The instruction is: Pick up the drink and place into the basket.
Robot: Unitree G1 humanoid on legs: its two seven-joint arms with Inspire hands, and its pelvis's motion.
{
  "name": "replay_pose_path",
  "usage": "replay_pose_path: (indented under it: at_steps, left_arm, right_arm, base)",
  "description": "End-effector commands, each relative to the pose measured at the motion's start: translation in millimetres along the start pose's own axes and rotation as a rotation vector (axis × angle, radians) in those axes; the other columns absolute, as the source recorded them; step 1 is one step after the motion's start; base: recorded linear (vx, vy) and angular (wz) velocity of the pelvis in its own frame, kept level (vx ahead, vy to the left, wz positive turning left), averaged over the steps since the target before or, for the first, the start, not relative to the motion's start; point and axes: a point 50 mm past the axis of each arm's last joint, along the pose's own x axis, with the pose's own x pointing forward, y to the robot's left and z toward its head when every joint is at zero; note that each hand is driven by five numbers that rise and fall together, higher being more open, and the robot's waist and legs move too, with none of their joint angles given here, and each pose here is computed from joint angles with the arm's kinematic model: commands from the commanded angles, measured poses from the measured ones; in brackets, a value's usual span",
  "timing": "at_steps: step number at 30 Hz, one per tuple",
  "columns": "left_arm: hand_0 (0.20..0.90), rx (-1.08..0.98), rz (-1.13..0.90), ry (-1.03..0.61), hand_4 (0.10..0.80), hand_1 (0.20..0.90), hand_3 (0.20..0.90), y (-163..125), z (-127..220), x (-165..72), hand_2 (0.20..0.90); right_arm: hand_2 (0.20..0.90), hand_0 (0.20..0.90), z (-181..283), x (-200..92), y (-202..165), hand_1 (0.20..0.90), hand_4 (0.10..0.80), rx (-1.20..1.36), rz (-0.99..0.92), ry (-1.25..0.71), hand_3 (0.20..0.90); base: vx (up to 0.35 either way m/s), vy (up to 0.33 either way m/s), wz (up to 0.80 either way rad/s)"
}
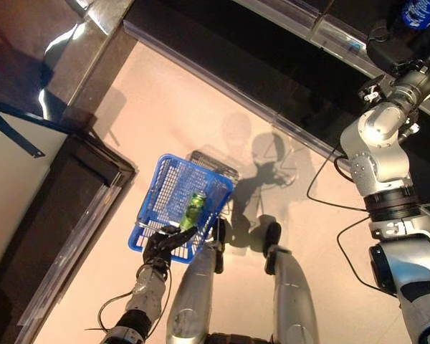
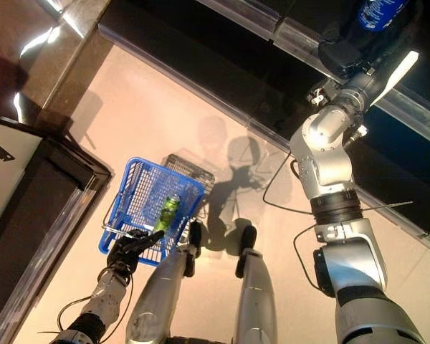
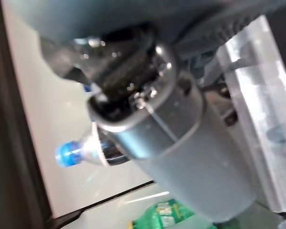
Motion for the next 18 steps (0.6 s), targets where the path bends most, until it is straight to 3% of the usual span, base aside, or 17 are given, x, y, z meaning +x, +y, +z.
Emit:
replay_pose_path:
  at_steps: [1, 18]
  left_arm:
    - [0.300, 0.052, 0.033, 0.067, 0.100, 0.300, 0.200, 27, -21, -19, 0.300]
    - [0.300, 0.080, 0.015, 0.047, 0.100, 0.300, 0.200, 38, -6, -21, 0.300]
  right_arm:
    - [0.900, 0.900, 88, 25, 8, 0.900, 0.800, 0.135, 0.042, -0.262, 0.900]
    - [0.900, 0.900, 117, 71, -11, 0.900, 0.800, 0.263, -0.028, -0.164, 0.900]
  base:
    - [0.000, 0.000, 0.00]
    - [0.007, -0.035, 0.01]
